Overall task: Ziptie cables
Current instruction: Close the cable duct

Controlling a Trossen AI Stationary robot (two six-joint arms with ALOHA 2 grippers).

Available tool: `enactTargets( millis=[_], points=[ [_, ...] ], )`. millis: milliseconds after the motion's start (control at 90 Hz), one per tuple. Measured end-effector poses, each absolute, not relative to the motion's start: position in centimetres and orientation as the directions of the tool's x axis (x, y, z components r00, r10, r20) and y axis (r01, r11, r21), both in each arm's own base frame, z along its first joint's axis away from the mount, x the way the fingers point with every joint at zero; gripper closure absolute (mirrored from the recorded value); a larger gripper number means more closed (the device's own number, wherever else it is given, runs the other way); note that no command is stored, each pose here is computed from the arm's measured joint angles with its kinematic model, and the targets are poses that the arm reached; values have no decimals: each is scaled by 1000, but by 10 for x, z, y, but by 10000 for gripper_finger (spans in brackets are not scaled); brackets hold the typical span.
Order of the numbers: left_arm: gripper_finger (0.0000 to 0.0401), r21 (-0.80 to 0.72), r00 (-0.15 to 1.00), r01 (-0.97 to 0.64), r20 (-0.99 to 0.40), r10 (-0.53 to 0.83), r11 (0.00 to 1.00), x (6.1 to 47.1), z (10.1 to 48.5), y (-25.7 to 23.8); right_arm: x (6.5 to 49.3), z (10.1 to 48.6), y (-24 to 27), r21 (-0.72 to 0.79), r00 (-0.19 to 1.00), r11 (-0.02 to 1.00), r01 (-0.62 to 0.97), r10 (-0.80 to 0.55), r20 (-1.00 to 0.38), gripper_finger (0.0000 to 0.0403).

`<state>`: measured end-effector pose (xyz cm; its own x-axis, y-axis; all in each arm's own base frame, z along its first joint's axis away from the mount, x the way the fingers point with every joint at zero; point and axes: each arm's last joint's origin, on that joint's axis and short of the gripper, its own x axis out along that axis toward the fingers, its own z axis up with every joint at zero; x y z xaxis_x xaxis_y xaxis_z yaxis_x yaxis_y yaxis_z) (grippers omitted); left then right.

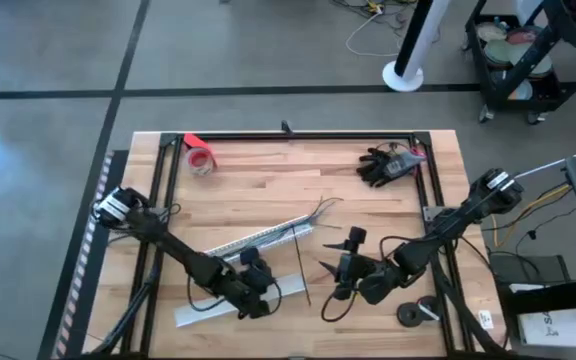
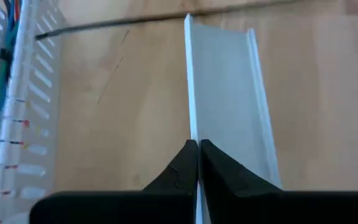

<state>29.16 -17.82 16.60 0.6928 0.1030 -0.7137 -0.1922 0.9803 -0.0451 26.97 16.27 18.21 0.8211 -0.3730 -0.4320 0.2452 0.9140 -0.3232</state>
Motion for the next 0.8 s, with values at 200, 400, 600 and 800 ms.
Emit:
enactTargets(
  millis=[200,400,600,800],
  points=[
    [401,17,630,-174,-767,124,985,285,187,-179,270,182,164,-326,824,922,210,-346,-449,204],
    [400,51,605,-164,-784,142,985,285,195,-179,270,180,165,-303,826,938,167,-301,-477,203],
    [401,76,623,-129,-769,141,989,288,209,-181,278,140,168,-474,772,881,-1,-301,-560,183],
    [401,85,631,-115,-763,139,990,290,215,-182,298,108,172,-528,774,846,-65,-291,-562,137]
  ],
)
